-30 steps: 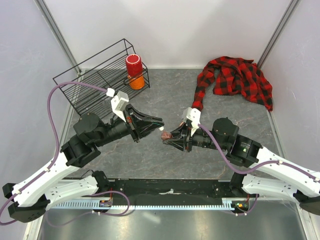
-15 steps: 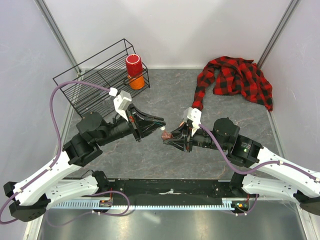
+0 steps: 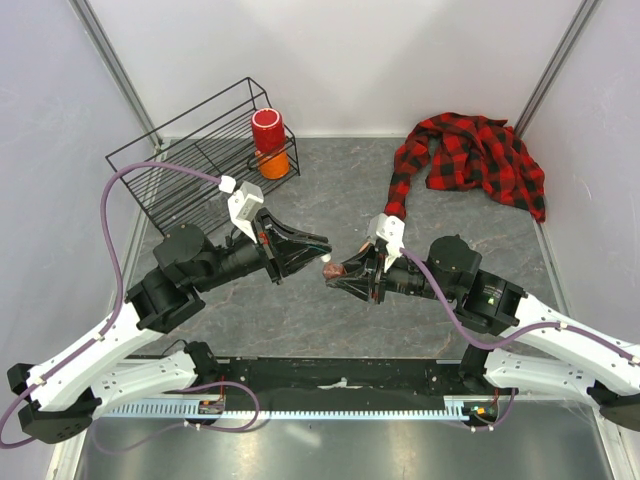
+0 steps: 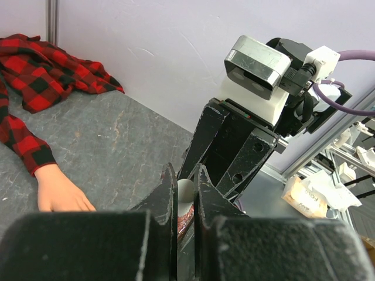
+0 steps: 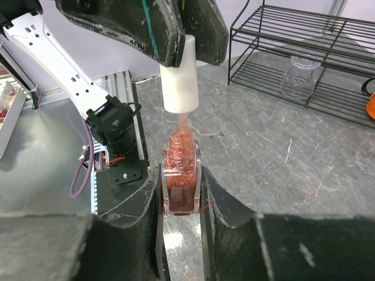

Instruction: Paint the nails

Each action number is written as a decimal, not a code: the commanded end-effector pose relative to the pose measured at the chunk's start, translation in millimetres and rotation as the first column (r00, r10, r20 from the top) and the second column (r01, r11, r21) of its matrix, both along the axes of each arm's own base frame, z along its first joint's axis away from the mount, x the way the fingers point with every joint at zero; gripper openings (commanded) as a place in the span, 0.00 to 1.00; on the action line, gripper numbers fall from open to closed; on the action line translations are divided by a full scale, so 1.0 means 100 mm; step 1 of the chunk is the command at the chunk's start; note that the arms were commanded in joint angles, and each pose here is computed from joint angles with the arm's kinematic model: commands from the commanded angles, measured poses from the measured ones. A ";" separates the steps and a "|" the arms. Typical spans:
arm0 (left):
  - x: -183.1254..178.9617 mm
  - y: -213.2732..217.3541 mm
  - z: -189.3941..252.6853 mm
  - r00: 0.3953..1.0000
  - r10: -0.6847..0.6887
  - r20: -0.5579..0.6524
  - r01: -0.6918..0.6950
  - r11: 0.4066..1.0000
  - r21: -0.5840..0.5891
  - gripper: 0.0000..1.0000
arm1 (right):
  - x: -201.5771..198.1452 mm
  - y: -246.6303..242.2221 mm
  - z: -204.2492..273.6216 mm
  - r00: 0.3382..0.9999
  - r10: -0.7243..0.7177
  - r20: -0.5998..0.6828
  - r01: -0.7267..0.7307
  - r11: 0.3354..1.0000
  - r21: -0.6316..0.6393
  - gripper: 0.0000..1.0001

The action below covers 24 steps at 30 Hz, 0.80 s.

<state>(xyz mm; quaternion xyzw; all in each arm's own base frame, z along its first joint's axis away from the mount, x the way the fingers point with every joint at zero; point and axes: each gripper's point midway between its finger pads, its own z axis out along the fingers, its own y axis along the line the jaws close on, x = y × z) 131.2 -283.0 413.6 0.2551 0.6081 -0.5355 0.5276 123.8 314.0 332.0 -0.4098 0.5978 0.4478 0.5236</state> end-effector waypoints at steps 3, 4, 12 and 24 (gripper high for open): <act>-0.06 -0.03 0.03 0.999 -0.041 -0.022 0.040 0.999 -0.033 0.02 | 0.00 0.00 0.26 0.999 -0.003 0.042 -0.001 0.996 0.084 0.00; -0.07 -0.03 0.03 0.999 -0.043 -0.023 0.042 0.999 -0.034 0.02 | 0.00 -0.01 0.26 0.999 -0.005 0.042 0.001 0.996 0.087 0.00; -0.09 -0.07 -0.04 0.996 -0.065 -0.059 0.063 0.998 -0.028 0.02 | 0.00 -0.01 0.28 0.999 -0.008 0.051 0.003 0.996 0.094 0.00; -0.03 -0.16 -0.23 0.994 -0.060 -0.094 0.059 0.998 -0.019 0.02 | 0.00 -0.09 0.47 0.993 -0.032 0.110 0.014 0.986 0.167 0.00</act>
